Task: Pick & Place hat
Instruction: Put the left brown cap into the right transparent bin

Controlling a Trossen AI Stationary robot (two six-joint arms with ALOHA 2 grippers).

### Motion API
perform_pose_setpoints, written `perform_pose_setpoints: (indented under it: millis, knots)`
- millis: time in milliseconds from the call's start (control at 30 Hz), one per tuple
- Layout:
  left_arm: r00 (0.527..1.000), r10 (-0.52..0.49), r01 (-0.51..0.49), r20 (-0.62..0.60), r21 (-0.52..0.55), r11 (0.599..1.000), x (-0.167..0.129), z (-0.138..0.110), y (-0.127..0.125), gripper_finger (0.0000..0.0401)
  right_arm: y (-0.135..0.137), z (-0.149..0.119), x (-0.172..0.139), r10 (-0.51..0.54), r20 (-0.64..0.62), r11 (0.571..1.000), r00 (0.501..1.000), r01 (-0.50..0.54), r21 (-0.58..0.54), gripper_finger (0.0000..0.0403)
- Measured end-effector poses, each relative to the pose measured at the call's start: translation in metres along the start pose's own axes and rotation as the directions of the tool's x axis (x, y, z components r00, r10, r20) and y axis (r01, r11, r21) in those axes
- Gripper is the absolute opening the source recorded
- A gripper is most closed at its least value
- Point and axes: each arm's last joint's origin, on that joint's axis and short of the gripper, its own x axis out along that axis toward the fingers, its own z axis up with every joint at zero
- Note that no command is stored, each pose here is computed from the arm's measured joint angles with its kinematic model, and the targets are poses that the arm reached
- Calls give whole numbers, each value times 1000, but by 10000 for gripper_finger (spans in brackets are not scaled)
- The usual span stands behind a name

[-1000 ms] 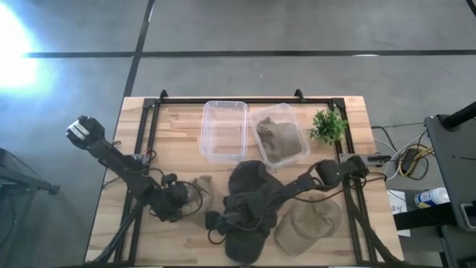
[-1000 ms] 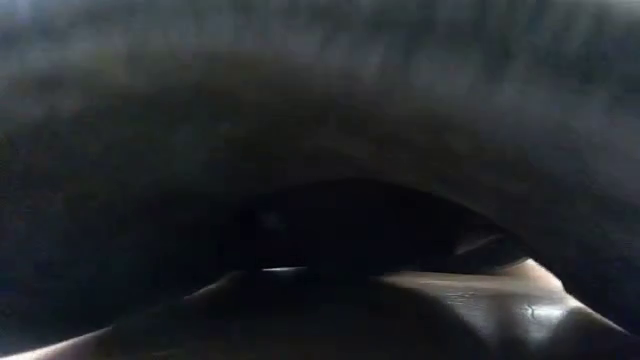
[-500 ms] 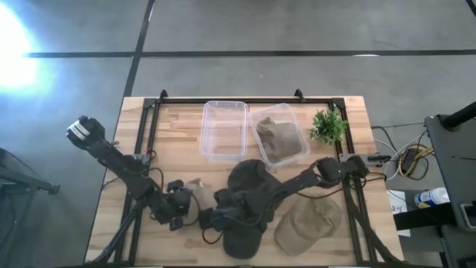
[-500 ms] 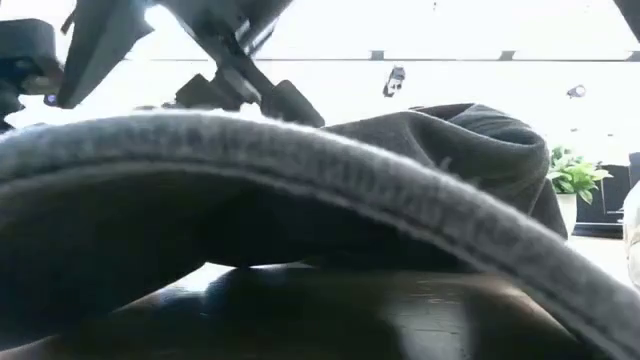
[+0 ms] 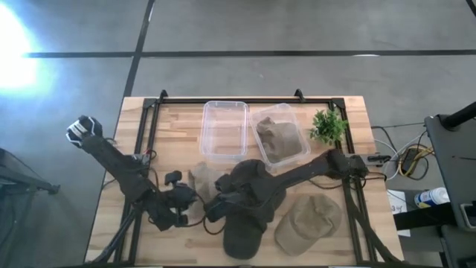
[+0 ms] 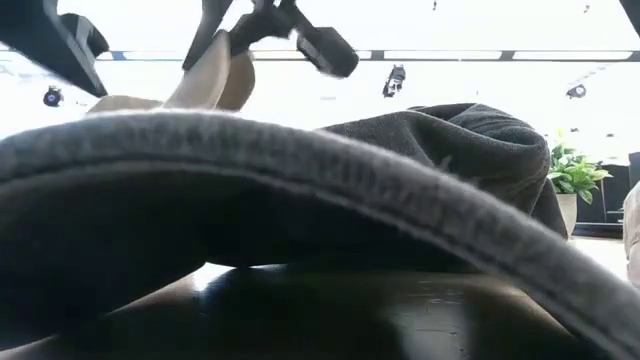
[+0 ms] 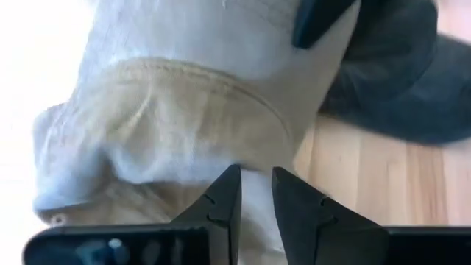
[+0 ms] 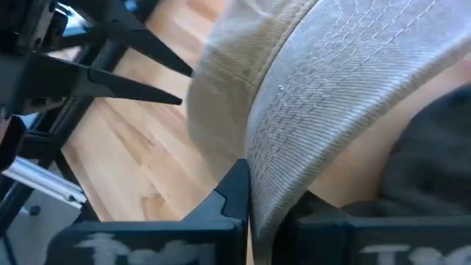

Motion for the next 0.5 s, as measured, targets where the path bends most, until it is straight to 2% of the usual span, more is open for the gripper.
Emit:
perform_pose_setpoints:
  millis: [133, 200, 333, 433, 500]
  knots:
    - [999, 22, -22, 43, -3, 1000, -24, 23, -1, 71, 0, 23, -55, 1, 60, 999, 998, 2, -45, 14]
    - [998, 13, -11, 61, -21, 1000, -35, 33, 0, 71, -5, 32, -87, -27, 115, 997, 993, 35, -72, 14]
    - [994, -9, 13, 104, -38, 999, -53, 47, 4, 71, -29, 50, -151, -170, 261, 974, 950, 203, -104, 14]
    - [991, -5, 11, 136, -47, 999, -61, 51, 8, 71, -60, 60, -196, -320, 327, 925, 889, 368, -96, 13]
    - [988, 8, 1, 154, -55, 998, -63, 52, 11, 71, -79, 66, -216, -402, 317, 892, 859, 445, -75, 13]
